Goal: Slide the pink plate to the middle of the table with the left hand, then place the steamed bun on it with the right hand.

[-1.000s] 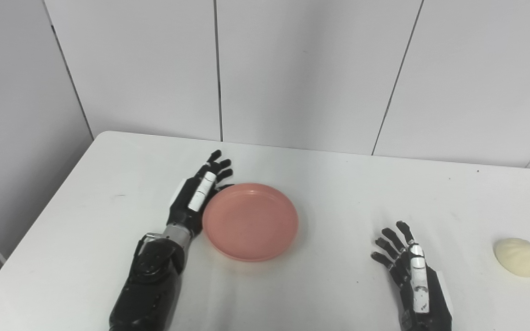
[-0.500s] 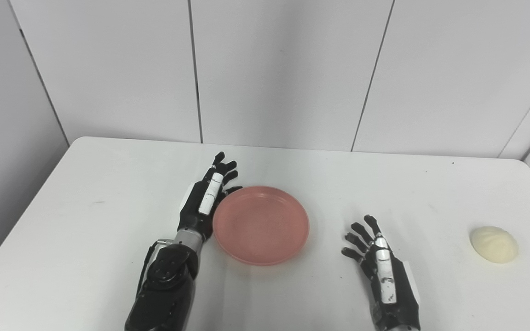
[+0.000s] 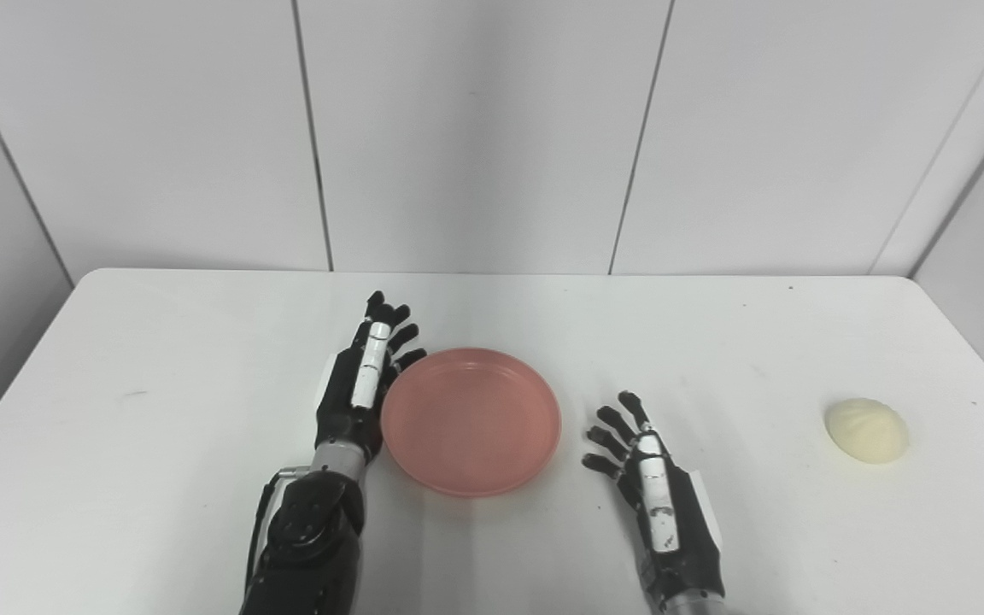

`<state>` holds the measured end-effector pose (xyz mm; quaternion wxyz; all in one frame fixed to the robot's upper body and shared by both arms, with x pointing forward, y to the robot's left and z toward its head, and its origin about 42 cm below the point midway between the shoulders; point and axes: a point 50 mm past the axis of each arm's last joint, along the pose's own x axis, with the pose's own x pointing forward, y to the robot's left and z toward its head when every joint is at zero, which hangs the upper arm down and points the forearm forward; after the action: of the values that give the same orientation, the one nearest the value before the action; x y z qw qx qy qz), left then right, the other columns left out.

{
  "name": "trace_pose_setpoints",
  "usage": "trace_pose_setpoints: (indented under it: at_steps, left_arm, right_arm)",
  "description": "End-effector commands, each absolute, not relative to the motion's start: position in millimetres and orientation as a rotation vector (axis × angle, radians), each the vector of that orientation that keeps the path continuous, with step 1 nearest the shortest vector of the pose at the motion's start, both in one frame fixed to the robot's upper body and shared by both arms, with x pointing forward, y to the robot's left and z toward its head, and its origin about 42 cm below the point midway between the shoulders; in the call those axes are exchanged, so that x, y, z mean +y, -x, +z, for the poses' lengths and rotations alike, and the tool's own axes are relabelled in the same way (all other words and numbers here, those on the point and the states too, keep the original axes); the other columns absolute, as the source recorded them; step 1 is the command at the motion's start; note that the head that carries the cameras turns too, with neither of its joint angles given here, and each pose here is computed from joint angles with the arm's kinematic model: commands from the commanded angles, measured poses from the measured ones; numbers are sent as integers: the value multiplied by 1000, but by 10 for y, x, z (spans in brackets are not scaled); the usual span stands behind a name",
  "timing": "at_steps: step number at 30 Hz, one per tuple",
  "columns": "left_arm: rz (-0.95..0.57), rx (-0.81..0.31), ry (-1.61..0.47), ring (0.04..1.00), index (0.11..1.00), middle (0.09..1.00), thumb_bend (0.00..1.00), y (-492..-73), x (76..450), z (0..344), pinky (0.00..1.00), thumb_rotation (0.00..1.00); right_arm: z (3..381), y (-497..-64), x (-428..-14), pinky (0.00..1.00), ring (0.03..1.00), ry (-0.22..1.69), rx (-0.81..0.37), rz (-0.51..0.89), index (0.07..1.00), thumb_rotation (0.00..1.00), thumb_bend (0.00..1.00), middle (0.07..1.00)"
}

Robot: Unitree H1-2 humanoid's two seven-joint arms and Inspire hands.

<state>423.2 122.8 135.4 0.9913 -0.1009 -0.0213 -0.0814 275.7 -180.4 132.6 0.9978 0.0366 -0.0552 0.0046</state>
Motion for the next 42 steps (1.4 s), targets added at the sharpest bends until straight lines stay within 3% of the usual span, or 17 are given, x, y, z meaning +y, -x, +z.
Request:
trace_pose_setpoints:
  at_steps: [1,4,8,10,12,18,21,22,23,26,29,35,37,42]
  left_arm:
    - [-161,-26,201,904,1000,928,696,-4219,1295,1330,808,869]
    - [-159,-22,222,904,1000,933,679,-4194,1337,1312,801,853]
    - [-157,-18,235,901,1000,939,690,-4194,1370,1292,783,842]
    - [-156,-13,236,900,1000,943,695,-4201,1379,1279,787,837]
    - [-159,-9,233,899,1000,946,688,-4207,1380,1267,786,839]
    - [-164,-1,222,890,1000,928,663,-4228,1352,1244,784,840]
    - [-162,-2,227,887,1000,928,651,-4243,1330,1246,784,844]
    - [-161,-3,228,887,1000,929,663,-4247,1325,1246,783,845]
    - [-162,-3,229,886,1000,928,667,-4251,1323,1243,780,845]
    - [-165,-1,232,888,1000,929,668,-4262,1309,1223,774,843]
    - [-166,-2,232,892,1000,929,663,-4273,1294,1202,792,844]
    - [-156,-3,230,887,1000,926,665,-4293,1295,1183,802,841]
    - [-157,-4,227,882,1000,917,664,-4296,1295,1180,798,839]
    - [-161,-5,224,883,1000,913,668,-4301,1281,1164,796,839]
  right_arm:
    - [1515,-2774,-1751,743,823,-72,-195,-4,924,1000,828,876]
    - [1614,-2806,-1805,748,832,-45,-258,-42,934,1000,842,883]
    - [1731,-2909,-2055,748,841,185,-404,-84,942,1000,832,897]
    - [2015,-2970,-2243,740,843,351,-508,-123,943,988,837,902]
    - [2303,-2969,-2319,741,841,396,-561,-156,949,948,847,901]
    - [2889,-2902,-2569,672,826,492,-577,-212,950,897,784,906]
    - [3169,-2900,-2750,641,826,610,-568,-219,935,842,817,892]
    - [3256,-2902,-2810,636,822,653,-562,-223,922,766,840,884]
    - [3351,-2915,-2888,635,821,694,-551,-225,927,768,847,885]
    - [3580,-2964,-3127,615,812,840,-511,-237,916,654,855,888]
    - [3728,-2985,-3322,675,840,971,-452,-237,908,603,857,893]
    - [3956,-3075,-3676,634,836,1181,-289,-204,873,525,911,887]
    - [3996,-3113,-3749,674,864,1208,-230,-162,855,452,923,897]
    - [4011,-3275,-3896,673,853,1296,-45,-75,855,406,947,901]
